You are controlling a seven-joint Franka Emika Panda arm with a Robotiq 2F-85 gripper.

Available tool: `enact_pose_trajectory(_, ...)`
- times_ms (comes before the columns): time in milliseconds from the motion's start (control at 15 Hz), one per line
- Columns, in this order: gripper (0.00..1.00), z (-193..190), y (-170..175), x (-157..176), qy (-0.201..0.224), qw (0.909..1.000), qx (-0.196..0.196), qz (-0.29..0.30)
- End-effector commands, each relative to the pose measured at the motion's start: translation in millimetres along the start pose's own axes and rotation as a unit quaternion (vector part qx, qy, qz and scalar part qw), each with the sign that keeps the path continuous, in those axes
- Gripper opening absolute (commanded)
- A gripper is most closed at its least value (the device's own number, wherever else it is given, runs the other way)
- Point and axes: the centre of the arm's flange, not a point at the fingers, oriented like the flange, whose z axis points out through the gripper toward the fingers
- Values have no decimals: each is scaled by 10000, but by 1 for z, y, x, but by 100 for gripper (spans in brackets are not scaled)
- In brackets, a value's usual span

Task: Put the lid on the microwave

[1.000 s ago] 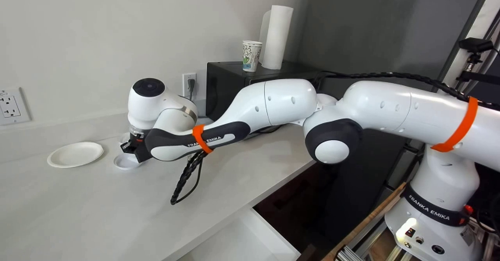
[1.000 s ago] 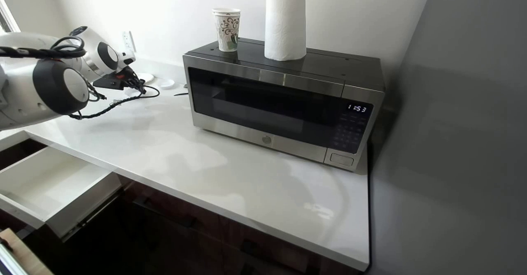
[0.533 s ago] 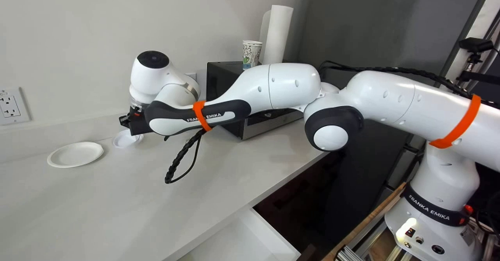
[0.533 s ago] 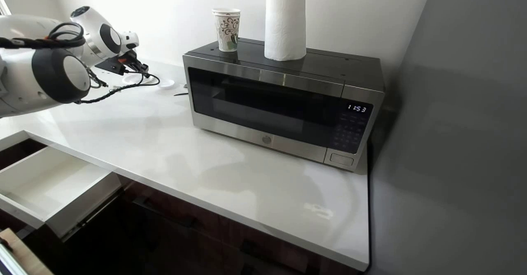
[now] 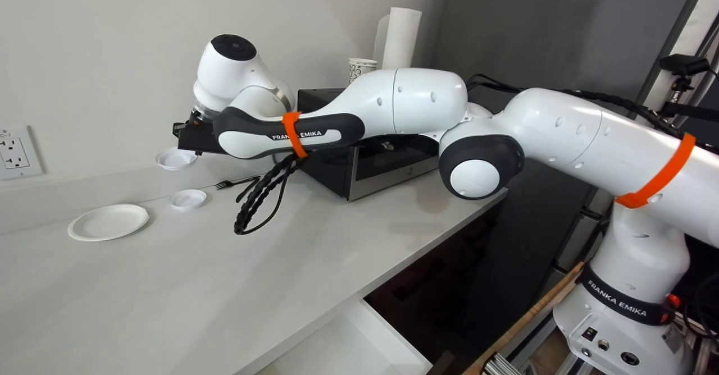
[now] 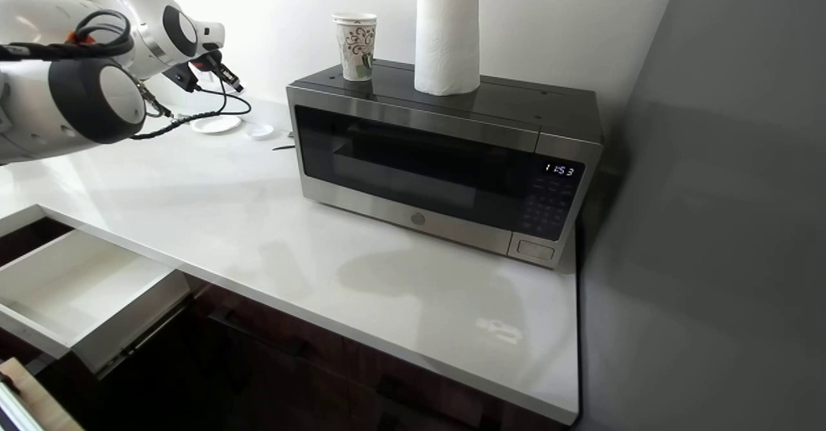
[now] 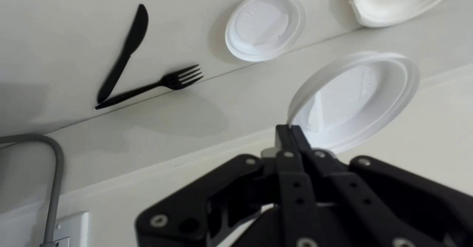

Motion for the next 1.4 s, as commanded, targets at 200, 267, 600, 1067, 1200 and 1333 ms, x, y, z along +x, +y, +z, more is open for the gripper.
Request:
enact_pose_trajectory(200,0,-66,42,-15,485,9932,148,1045)
enact_pose_trajectory(267,0,-67,42,-14,216,9940,34,1068)
enact_pose_trajectory(600,0,-69,40,-26,-578,9887,-129,1375)
enact_pose_trajectory(1067,0,-79,18,-46,-787,9797,57,1843)
enact_pose_trajectory(1200,0,-82,10,-55,-765,9768,120,1998)
enact_pose_trajectory(1333,0,-85,3,-64,-722,9763,115,2035)
